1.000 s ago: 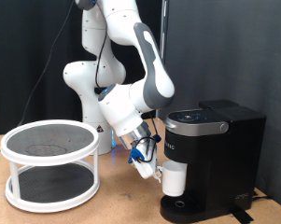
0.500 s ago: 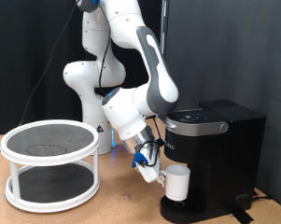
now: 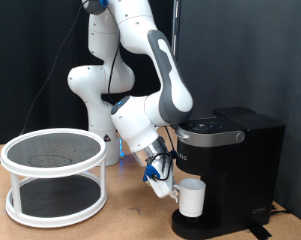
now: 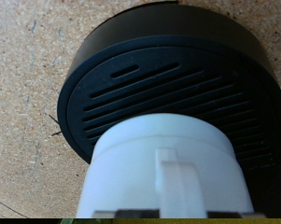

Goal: Make a cup of coffee with the keurig machine

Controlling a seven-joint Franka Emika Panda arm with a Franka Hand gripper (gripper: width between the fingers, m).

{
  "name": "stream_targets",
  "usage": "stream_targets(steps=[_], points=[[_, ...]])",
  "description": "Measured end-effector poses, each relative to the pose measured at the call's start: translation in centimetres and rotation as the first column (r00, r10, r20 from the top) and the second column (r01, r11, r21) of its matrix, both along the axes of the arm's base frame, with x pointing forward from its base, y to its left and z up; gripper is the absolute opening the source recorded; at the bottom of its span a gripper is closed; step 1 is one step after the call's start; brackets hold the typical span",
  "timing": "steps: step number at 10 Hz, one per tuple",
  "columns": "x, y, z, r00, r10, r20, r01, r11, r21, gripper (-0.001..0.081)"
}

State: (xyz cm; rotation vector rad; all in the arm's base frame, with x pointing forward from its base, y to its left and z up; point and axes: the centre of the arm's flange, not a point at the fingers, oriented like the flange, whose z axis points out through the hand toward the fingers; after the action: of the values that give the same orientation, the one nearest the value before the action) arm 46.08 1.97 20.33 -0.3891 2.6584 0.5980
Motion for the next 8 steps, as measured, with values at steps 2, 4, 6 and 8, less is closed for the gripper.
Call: stream_targets(steps=[2,4,6,8], points=[[0.00,0.00,0.00,1.000,0.000,0.000,0.000,1.000,0.000,0.0003],[0.00,-0.01,-0.01,1.000,0.000,0.000,0.000,1.000,0.000,0.0003],[-0.01,-0.01,-0.01,1.000,0.000,0.000,0.000,1.000,0.000,0.0003],[-0.07,0.10,-0.07,1.000,0.018,0.005,-0.018,1.000,0.005,0.0003]])
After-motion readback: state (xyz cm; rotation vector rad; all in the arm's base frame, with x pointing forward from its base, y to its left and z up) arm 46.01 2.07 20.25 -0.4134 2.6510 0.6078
